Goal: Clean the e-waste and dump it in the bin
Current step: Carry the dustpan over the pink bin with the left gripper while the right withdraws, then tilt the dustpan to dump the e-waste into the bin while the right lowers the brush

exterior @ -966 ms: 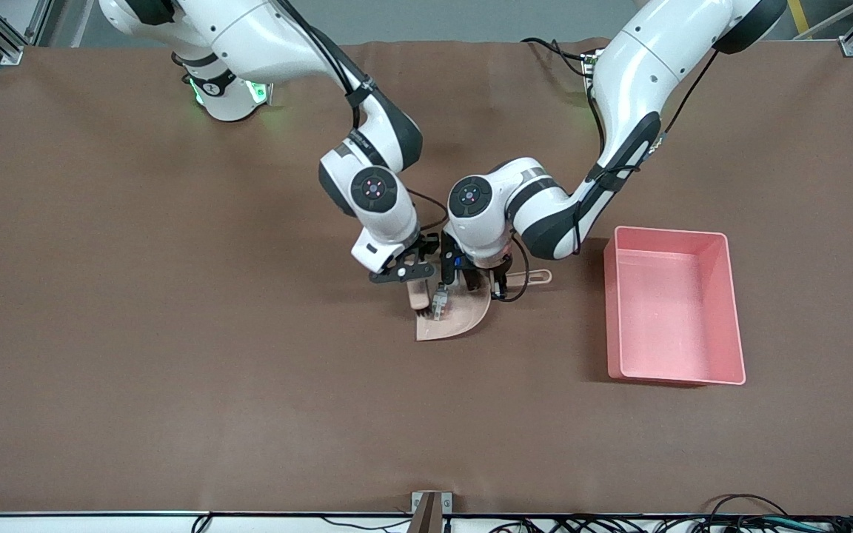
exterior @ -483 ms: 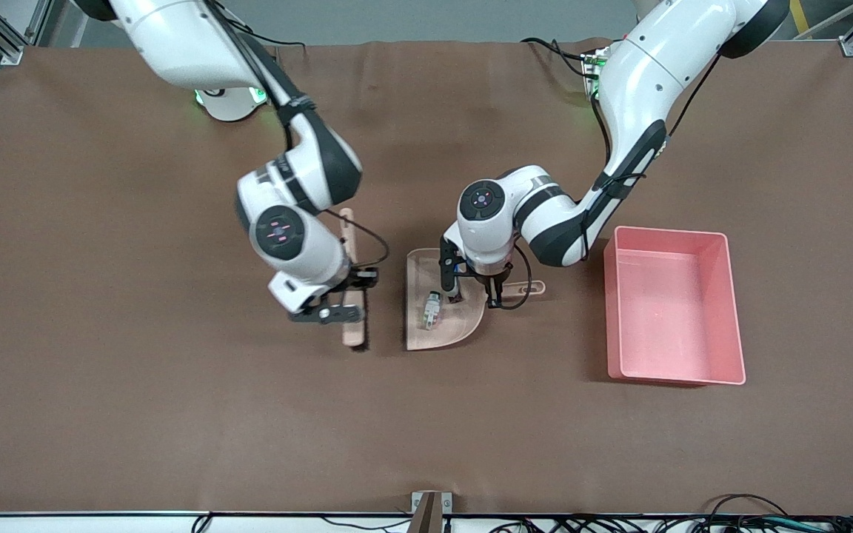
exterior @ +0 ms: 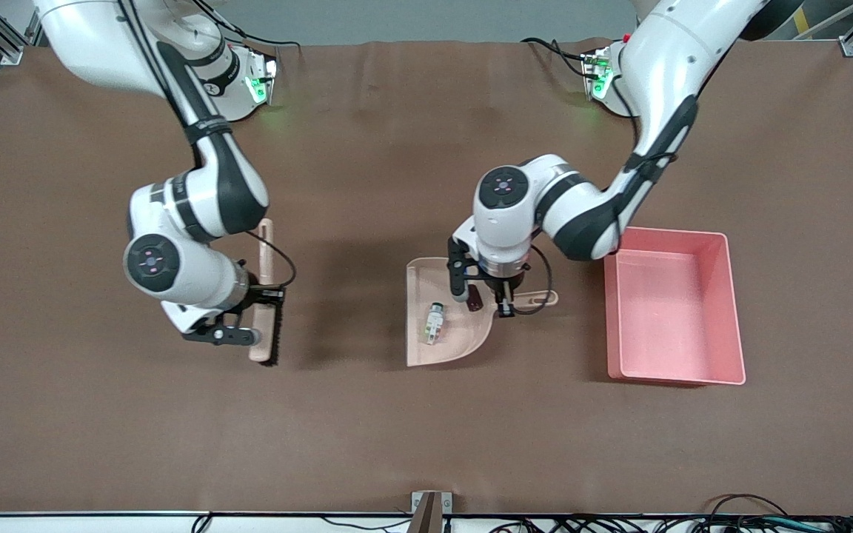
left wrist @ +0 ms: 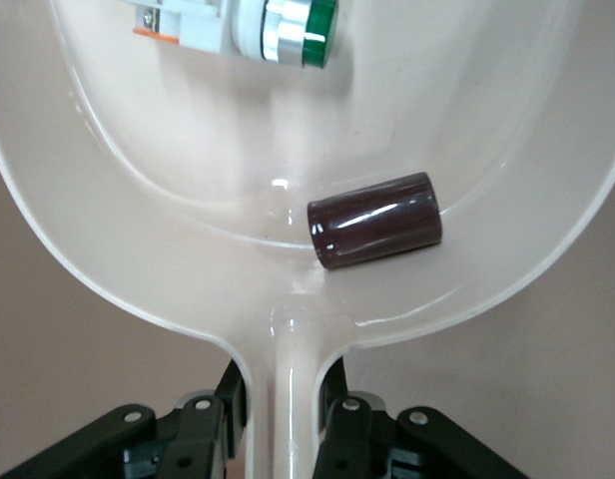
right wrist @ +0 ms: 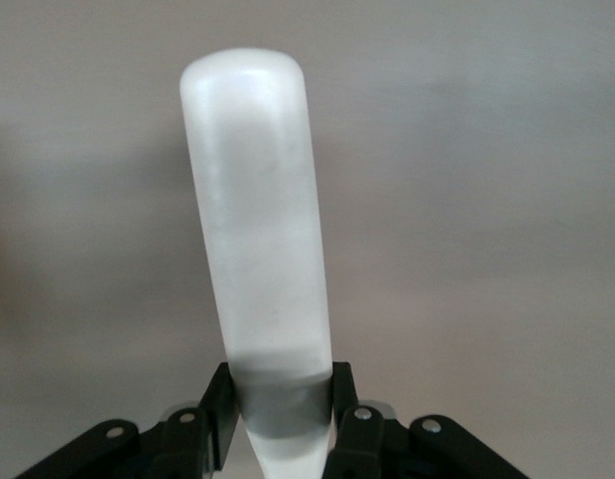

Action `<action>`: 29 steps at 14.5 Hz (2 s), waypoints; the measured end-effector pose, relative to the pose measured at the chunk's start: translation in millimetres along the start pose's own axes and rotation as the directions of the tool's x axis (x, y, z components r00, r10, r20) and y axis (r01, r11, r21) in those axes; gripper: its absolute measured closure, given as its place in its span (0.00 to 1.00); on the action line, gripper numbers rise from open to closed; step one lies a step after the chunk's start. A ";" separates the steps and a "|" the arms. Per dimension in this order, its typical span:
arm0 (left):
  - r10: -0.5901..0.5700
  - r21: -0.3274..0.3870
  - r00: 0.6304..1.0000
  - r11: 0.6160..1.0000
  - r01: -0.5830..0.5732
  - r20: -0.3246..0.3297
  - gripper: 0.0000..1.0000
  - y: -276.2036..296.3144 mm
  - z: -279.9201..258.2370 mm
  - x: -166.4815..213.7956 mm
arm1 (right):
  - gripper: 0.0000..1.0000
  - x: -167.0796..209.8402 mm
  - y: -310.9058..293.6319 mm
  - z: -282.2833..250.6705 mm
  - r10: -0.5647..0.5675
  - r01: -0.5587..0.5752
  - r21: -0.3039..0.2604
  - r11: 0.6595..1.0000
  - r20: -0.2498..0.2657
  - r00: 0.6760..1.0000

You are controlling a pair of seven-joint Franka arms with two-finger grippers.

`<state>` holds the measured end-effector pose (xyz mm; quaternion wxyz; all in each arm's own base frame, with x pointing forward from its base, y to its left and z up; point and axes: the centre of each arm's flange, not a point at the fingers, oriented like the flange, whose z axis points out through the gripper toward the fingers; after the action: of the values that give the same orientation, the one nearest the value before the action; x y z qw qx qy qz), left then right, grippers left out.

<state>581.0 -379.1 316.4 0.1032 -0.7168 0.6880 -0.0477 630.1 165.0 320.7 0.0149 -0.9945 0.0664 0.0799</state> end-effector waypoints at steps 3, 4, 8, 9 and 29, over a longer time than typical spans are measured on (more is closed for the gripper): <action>-0.003 -0.044 1.000 0.999 0.002 -0.013 0.67 -40.6 -27.0 -73.2 | 0.58 -3.7 73.3 12.2 0.056 -0.056 -0.009 0.998 -0.012 0.998; -0.004 -0.062 1.000 0.998 0.004 -0.014 0.67 -51.9 -31.7 -99.7 | 0.58 -8.8 93.6 16.2 0.061 -0.061 -0.019 0.998 -0.022 0.998; 0.004 -0.111 1.000 0.994 -0.003 0.007 0.67 -81.5 -37.2 -190.2 | 0.58 -40.4 136.9 50.8 0.016 -0.019 -0.036 0.999 -0.096 0.995; 0.010 -0.109 1.000 0.994 -0.009 0.016 0.67 -87.5 -39.0 -209.9 | 0.58 -48.7 141.1 61.1 0.009 -0.013 -0.035 0.999 -0.103 0.995; 0.062 -0.090 0.991 0.995 -0.052 0.117 0.67 -108.8 -47.3 -328.5 | 0.42 -60.9 174.0 109.0 0.021 -0.024 -0.030 0.999 -0.094 0.995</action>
<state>661.3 -52.3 409.9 0.1143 -0.7022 0.7022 0.0283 530.0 5.0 219.7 -0.0046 -0.9964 0.0768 0.0345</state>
